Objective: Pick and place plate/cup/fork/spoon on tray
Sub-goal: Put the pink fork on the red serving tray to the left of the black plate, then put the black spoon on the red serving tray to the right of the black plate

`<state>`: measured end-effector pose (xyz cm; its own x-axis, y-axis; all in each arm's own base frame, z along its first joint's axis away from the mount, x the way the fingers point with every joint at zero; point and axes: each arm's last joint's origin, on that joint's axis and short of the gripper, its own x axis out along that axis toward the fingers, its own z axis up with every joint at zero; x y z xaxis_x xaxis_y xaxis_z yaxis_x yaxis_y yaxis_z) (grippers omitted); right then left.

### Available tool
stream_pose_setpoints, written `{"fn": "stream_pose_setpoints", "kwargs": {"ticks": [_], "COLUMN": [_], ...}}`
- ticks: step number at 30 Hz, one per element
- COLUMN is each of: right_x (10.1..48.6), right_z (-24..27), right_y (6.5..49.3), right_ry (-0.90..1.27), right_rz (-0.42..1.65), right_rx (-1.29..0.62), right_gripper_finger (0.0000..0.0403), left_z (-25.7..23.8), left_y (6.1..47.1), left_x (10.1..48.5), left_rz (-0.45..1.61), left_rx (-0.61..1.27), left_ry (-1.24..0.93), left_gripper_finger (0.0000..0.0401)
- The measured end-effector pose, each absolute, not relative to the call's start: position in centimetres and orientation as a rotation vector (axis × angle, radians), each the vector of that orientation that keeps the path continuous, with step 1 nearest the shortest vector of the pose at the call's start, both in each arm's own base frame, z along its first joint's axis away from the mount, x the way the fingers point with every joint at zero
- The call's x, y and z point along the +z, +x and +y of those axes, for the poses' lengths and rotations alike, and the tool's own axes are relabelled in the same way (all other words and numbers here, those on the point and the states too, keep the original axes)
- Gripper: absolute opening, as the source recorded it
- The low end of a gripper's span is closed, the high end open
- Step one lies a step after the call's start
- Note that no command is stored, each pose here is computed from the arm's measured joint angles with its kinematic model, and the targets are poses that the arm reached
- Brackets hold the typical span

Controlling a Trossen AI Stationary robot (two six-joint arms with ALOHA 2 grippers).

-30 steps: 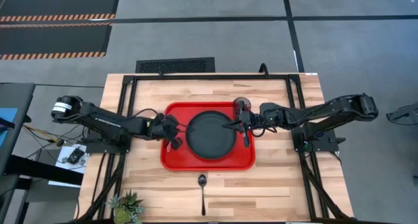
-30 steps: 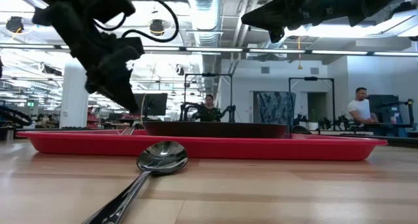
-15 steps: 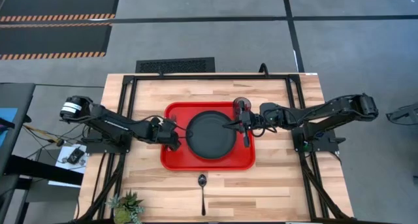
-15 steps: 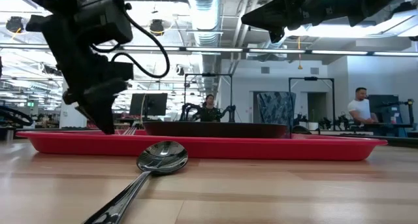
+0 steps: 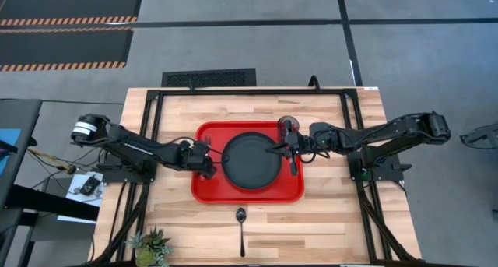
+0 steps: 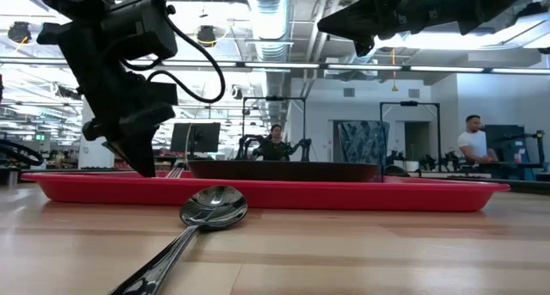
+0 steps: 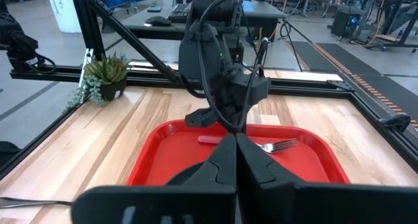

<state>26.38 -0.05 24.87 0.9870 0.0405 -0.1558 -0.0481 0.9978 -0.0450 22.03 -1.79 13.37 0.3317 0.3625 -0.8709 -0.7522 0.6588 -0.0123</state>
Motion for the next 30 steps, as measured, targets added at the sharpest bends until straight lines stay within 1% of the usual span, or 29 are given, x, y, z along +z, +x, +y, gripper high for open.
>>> {"fn": "stream_pose_setpoints", "kwargs": {"ticks": [4,9,12,15,21,30], "right_x": [24.9,24.9,24.9,24.9,24.9,24.8], "right_z": [0.0,0.0,0.0,-0.1,0.0,0.0], "right_y": [26.4,26.4,26.4,26.4,26.4,26.4], "right_ry": [-0.049,-0.048,-0.048,-0.048,-0.048,-0.048], "right_rz": [0.156,0.155,0.155,0.155,0.155,0.167], "right_rx": [0.045,0.045,0.045,0.044,0.045,0.046], "right_gripper_finger": [0.0011,0.0011,0.0011,0.0011,0.0011,0.0011], "left_z": [-1.8,-1.6,-1.7,-1.6,-1.4,-4.1], "left_y": [21.4,21.0,21.4,21.9,22.2,21.8], "left_x": [14.0,15.0,15.3,15.2,14.9,16.4], "left_rz": [0.996,0.945,0.906,0.892,0.896,0.803], "left_rx": [0.759,0.766,0.731,0.703,0.709,0.594], "left_ry": [-0.482,-0.483,-0.469,-0.458,-0.451,-0.394], "left_gripper_finger": [0.0,0.0,0.0,0.0,0.0,0.0]}}
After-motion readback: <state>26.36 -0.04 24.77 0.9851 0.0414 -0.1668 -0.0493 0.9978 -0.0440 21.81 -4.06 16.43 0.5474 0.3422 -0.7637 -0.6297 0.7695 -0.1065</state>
